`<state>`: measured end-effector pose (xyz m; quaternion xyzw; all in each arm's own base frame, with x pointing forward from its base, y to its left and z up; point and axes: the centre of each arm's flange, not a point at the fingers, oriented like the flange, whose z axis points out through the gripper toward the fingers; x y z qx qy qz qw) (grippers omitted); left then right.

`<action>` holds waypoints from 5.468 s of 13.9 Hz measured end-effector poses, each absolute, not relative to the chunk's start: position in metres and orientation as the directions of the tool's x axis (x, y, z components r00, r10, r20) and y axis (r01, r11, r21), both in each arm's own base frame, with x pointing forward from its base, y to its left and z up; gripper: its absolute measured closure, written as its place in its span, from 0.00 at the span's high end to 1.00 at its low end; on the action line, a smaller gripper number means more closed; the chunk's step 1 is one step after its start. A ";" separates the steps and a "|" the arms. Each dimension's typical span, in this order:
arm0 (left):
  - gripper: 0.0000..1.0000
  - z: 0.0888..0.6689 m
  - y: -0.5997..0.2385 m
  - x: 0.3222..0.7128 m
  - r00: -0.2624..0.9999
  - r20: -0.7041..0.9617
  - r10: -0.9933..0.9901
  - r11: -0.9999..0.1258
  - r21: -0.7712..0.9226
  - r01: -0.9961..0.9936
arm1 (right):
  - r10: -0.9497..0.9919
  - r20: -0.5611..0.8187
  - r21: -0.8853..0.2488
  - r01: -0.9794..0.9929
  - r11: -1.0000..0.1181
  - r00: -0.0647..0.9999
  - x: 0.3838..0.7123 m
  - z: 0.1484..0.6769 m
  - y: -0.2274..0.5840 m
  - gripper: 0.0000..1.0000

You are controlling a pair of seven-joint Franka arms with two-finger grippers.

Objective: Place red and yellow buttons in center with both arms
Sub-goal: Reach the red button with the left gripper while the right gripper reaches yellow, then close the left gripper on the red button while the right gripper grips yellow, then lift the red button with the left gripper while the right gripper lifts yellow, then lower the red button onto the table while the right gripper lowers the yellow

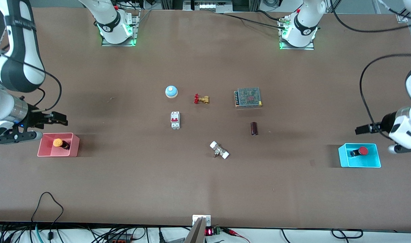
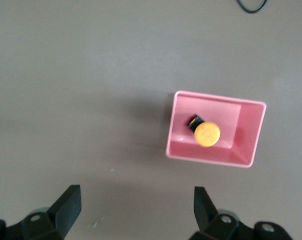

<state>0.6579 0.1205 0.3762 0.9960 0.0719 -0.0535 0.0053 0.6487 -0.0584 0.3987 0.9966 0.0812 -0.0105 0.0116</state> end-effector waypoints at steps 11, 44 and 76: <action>1.00 0.247 0.193 0.678 0.997 0.003 0.076 -0.997 0.022 0.076 | 0.184 0.066 0.100 0.177 -0.979 0.981 0.671 0.296 -0.124 1.00; 0.45 0.203 0.204 0.675 0.999 0.002 -0.049 -0.999 0.022 -0.049 | 0.198 0.057 0.104 0.191 -0.976 0.979 0.660 0.241 -0.136 0.55; 0.45 0.192 0.011 0.539 0.997 -0.073 -0.006 -0.994 0.105 0.002 | 0.102 0.001 0.092 0.101 -0.991 0.995 0.629 0.333 0.190 0.42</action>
